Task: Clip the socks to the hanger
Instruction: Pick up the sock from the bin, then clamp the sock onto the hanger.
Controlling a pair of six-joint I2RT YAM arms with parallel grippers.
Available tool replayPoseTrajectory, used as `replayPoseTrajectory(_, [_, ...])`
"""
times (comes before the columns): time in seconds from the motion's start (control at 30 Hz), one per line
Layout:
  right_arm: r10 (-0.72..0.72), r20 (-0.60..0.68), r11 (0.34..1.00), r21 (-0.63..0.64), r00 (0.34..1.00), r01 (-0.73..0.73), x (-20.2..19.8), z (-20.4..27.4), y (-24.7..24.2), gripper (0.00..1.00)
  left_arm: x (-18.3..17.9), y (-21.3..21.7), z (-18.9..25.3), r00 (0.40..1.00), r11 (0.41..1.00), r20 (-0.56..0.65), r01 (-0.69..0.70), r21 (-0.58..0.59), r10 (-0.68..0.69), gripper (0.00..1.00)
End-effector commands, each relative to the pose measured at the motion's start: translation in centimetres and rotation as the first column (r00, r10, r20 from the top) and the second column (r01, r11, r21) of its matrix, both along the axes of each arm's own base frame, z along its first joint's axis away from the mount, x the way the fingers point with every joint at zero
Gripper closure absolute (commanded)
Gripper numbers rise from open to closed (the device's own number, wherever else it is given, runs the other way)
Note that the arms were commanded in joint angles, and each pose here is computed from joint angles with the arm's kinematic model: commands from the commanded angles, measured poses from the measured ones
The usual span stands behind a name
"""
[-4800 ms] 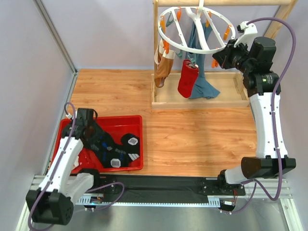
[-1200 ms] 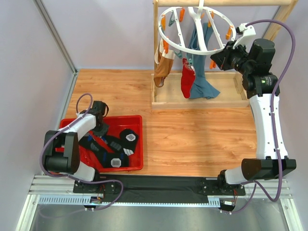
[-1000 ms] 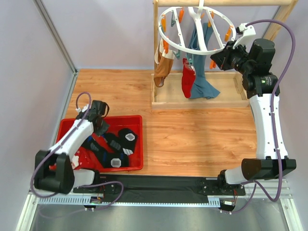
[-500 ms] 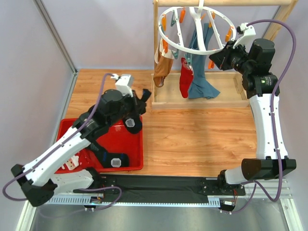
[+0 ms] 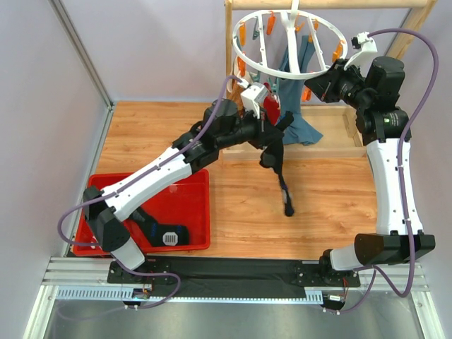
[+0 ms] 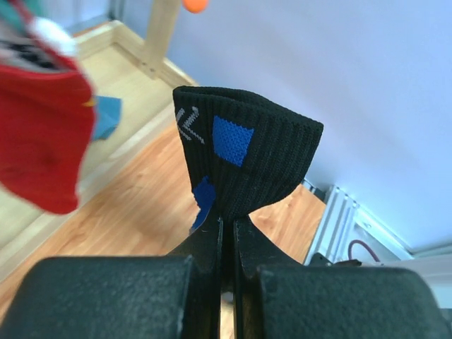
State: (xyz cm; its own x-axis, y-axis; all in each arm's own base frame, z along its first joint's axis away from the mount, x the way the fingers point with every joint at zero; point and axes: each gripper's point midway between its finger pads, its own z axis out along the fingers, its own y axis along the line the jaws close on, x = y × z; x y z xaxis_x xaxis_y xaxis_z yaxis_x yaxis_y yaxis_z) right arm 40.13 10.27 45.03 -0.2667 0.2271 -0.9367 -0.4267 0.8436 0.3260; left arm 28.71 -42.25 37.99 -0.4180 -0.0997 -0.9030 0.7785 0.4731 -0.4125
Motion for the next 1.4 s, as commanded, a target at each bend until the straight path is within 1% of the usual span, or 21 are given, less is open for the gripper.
replayPoseTrajectory(0.0, [-0.015, 0.064, 0.999, 0.049, 0.998, 0.012, -1.0, 3.0, 0.1, 1.0, -1.4, -2.0, 4.5, 0.986, 0.983, 0.113, 0.135, -0.124, -0.121, 1.0])
replayPoseTrajectory(0.1, [-0.015, 0.064, 0.999, 0.05, 0.998, 0.012, -1.0, 3.0, 0.1, 1.0, -1.2, -3.0, 3.8, 0.984, 0.978, 0.093, 0.166, -0.127, -0.155, 1.0])
replayPoseTrajectory(0.17, [-0.027, 0.053, 0.998, 0.061, 0.998, 0.024, -1.0, 3.1, 0.1, 1.0, -0.5, -3.1, 4.3, 0.987, 0.978, 0.103, 0.14, -0.155, -0.125, 1.0])
replayPoseTrajectory(0.27, [-0.055, 0.03, 0.994, 0.096, 0.998, 0.052, -1.0, 3.3, -0.2, 1.0, 0.6, -3.4, 3.8, 0.993, 0.983, 0.09, 0.095, -0.159, -0.081, 1.0])
replayPoseTrajectory(0.3, [-0.076, 0.022, 0.991, 0.113, 0.997, 0.073, -0.9, 3.3, -0.4, 1.0, 0.8, -3.5, 4.4, 0.992, 0.985, 0.114, 0.076, -0.156, -0.058, 1.0])
replayPoseTrajectory(0.33, [-0.09, 0.019, 0.989, 0.115, 0.996, 0.088, -0.8, 3.3, -0.6, 1.0, 1.3, -3.7, 3.2, 0.995, 0.993, 0.095, 0.046, -0.111, -0.035, 1.0])
replayPoseTrajectory(0.37, [-0.107, 0.015, 0.987, 0.118, 0.994, 0.105, -0.8, 3.4, -0.9, 1.0, 1.7, -3.8, 3.1, 0.994, 0.996, 0.107, 0.016, -0.089, -0.006, 1.0])
replayPoseTrajectory(0.4, [-0.142, 0.009, 0.983, 0.116, 0.99, 0.14, -0.6, 3.3, -1.4, 1.0, 2.3, -3.7, 3.6, 0.988, 0.996, 0.146, -0.047, -0.071, 0.057, 1.0])
replayPoseTrajectory(0.43, [-0.156, -0.01, 0.981, 0.114, 0.988, 0.156, -0.6, 3.0, -1.6, 1.0, 2.6, -3.7, 3.5, 0.983, 0.995, 0.16, -0.08, -0.057, 0.088, 1.0])
replayPoseTrajectory(0.47, [-0.18, -0.012, 0.977, 0.113, 0.984, 0.181, -0.6, 3.0, -2.0, 1.0, 3.6, -3.2, 3.4, 0.969, 0.988, 0.191, -0.153, -0.037, 0.157, 1.0])
replayPoseTrajectory(0.5, [-0.191, -0.015, 0.975, 0.115, 0.981, 0.192, -0.5, 3.0, -2.2, 1.0, 3.9, -3.1, 4.2, 0.957, 0.982, 0.219, -0.184, -0.039, 0.188, 1.0])
replayPoseTrajectory(0.53, [-0.201, -0.019, 0.972, 0.122, 0.979, 0.202, -0.6, 3.1, -2.3, 1.0, 3.8, -3.6, 3.1, 0.953, 0.978, 0.226, -0.21, 0.009, 0.203, 1.0])
replayPoseTrajectory(0.6, [-0.221, -0.029, 0.966, 0.128, 0.975, 0.223, -0.5, 3.0, -2.6, 1.0, 4.7, -3.1, 3.5, 0.921, 0.956, 0.285, -0.29, 0.049, 0.265, 1.0])
replayPoseTrajectory(0.67, [-0.234, -0.034, 0.962, 0.139, 0.972, 0.236, -0.6, 3.1, -2.8, 1.0, 4.9, -3.4, 2.7, 0.905, 0.942, 0.319, -0.324, 0.085, 0.282, 1.0])
replayPoseTrajectory(0.83, [-0.247, -0.023, 0.958, 0.143, 0.969, 0.248, -0.7, 3.4, -3.0, 1.0, 5.2, -4.2, 1.2, 0.899, 0.936, 0.341, -0.331, 0.121, 0.274, 1.0])
replayPoseTrajectory(1.07, [-0.201, -0.021, 0.967, 0.154, 0.979, 0.202, -0.8, 3.4, -2.2, 1.0, 6.2, -4.7, 0.5, 0.889, 0.923, 0.347, -0.362, 0.133, 0.299, 1.0])
replayPoseTrajectory(1.37, [-0.192, -0.014, 0.97, 0.148, 0.981, 0.192, -1.1, 3.2, -2.1, 1.0, 6.7, -5.6, 2.1, 0.882, 0.929, 0.349, -0.363, 0.077, 0.316, 1.0])
